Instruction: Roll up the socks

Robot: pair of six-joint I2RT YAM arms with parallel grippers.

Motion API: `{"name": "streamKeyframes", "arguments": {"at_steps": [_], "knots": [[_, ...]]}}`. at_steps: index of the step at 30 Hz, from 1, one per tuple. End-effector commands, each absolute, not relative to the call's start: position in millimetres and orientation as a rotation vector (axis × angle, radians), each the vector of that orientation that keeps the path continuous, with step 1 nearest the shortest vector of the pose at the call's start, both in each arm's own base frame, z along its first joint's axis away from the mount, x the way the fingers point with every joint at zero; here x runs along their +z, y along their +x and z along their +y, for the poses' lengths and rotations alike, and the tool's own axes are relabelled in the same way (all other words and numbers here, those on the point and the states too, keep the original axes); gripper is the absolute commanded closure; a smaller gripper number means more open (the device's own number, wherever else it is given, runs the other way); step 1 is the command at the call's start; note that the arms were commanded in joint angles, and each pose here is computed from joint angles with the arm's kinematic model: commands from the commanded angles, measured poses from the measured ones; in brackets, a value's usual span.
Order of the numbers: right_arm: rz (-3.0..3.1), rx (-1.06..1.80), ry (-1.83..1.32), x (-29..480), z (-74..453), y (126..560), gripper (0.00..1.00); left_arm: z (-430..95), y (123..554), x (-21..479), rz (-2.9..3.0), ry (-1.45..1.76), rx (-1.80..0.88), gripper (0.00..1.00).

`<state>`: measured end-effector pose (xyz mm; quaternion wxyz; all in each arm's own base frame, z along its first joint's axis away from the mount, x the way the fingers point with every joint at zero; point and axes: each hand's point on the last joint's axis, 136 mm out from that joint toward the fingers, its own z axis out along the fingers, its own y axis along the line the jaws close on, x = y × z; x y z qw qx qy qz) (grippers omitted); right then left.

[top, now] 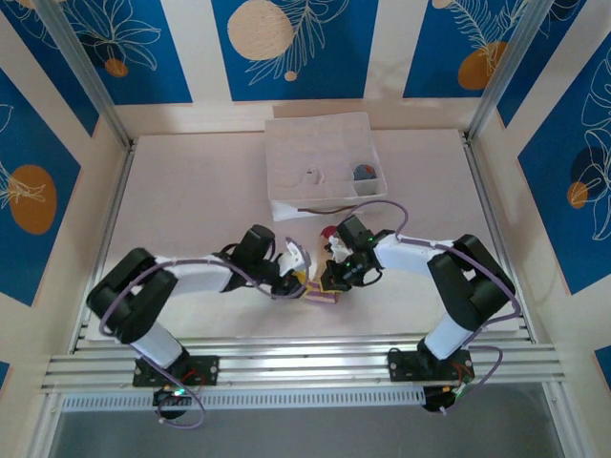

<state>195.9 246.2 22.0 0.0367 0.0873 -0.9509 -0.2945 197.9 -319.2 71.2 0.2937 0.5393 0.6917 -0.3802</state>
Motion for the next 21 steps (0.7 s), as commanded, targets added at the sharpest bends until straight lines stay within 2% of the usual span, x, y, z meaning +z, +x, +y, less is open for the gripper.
{"name": "streamKeyframes", "arguments": {"at_steps": [1,6,17,19,20,21], "knots": [[-2.849,-0.571,0.208,-21.2,205.4,162.0,1.00,-313.6,196.2,65.5,1.564,1.647,-0.682,0.65],[-2.808,-0.572,0.206,-24.5,207.1,158.8,1.00,-319.7,186.6,61.8,1.361,1.716,-0.468,0.57],[-2.770,-0.616,0.216,-23.8,211.1,152.8,1.00,-335.7,186.0,30.9,1.271,1.814,-0.311,0.54],[-2.767,-0.637,0.218,-22.0,212.6,153.1,1.00,-334.9,185.6,22.2,1.283,1.834,-0.298,0.59],[-2.769,-0.658,0.221,-20.0,214.1,154.4,0.98,-334.1,185.8,19.2,1.294,1.838,-0.290,0.68],[-2.777,-0.678,0.227,-17.4,215.4,155.8,0.93,-332.8,184.2,16.6,1.304,1.850,-0.290,0.81]]}}
